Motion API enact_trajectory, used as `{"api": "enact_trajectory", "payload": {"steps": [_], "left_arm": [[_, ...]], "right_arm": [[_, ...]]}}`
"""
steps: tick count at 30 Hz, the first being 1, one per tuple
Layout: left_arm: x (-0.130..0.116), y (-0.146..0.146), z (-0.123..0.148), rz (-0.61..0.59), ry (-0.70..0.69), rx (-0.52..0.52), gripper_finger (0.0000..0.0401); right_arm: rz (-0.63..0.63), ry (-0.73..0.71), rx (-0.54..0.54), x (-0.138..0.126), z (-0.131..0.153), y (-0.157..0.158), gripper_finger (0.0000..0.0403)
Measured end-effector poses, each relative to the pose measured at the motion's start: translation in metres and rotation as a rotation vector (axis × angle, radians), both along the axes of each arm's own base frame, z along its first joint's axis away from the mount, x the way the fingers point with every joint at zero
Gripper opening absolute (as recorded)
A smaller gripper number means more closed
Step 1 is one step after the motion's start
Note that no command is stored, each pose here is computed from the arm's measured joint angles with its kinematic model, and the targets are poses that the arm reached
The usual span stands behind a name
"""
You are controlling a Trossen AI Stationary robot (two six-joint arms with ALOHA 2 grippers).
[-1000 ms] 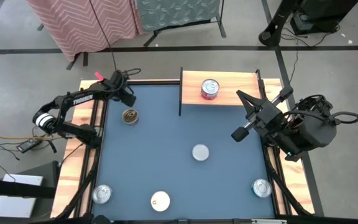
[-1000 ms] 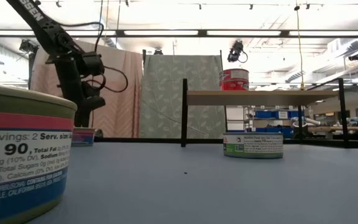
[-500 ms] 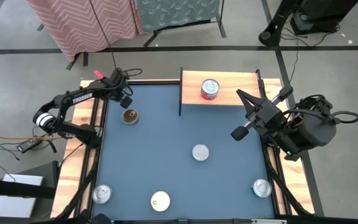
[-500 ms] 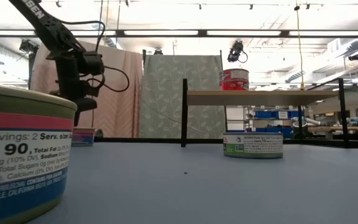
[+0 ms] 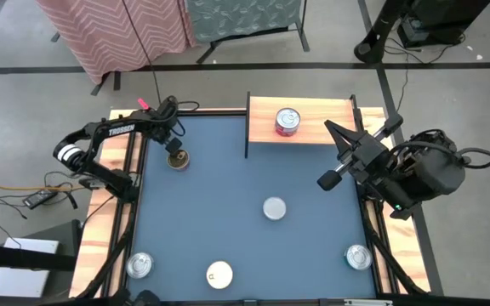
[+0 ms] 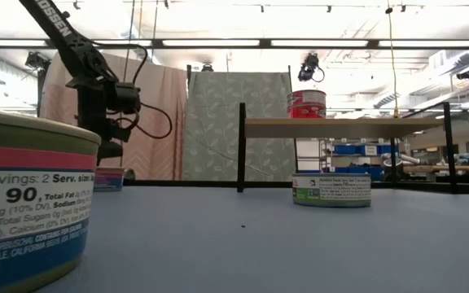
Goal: Stack canned seafood by type on shelf
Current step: Put the top green tuna can on the shelf
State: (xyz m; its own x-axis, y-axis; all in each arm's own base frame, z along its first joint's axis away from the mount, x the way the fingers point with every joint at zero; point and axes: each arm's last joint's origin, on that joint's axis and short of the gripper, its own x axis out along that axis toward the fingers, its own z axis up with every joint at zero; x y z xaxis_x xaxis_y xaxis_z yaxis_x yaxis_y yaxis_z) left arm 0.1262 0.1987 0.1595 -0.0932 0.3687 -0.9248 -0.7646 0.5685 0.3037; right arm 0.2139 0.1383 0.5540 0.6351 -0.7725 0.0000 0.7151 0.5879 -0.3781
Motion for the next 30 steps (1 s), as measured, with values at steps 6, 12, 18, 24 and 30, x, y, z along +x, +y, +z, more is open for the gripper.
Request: {"api": "enact_trajectory", "payload": {"steps": [6, 12, 18, 24, 30], "left_arm": [[0.001, -0.001, 0.005, 0.012, 0.026, 0.036, 0.0001], [0.006, 0.004, 0.031, -0.011, 0.071, 0.188, 0.0001], [0.009, 0.013, 0.039, -0.025, 0.135, 0.317, 0.0001], [0.011, 0.017, 0.033, -0.039, 0.158, 0.331, 0.0001], [0.007, 0.009, 0.007, -0.081, 0.145, 0.238, 0.0001]], "right_arm": [[0.0, 0.007, -0.006, 0.0, 0.002, 0.0, 0.0004], [-0.011, 0.023, -0.018, 0.001, 0.004, -0.003, 0.0004], [-0.017, 0.017, -0.014, 0.001, 0.005, -0.005, 0.0004], [-0.017, -0.003, 0.002, 0.001, 0.007, -0.005, 0.0004], [-0.017, -0.01, 0.008, 0.001, 0.007, -0.005, 0.0004]]}}
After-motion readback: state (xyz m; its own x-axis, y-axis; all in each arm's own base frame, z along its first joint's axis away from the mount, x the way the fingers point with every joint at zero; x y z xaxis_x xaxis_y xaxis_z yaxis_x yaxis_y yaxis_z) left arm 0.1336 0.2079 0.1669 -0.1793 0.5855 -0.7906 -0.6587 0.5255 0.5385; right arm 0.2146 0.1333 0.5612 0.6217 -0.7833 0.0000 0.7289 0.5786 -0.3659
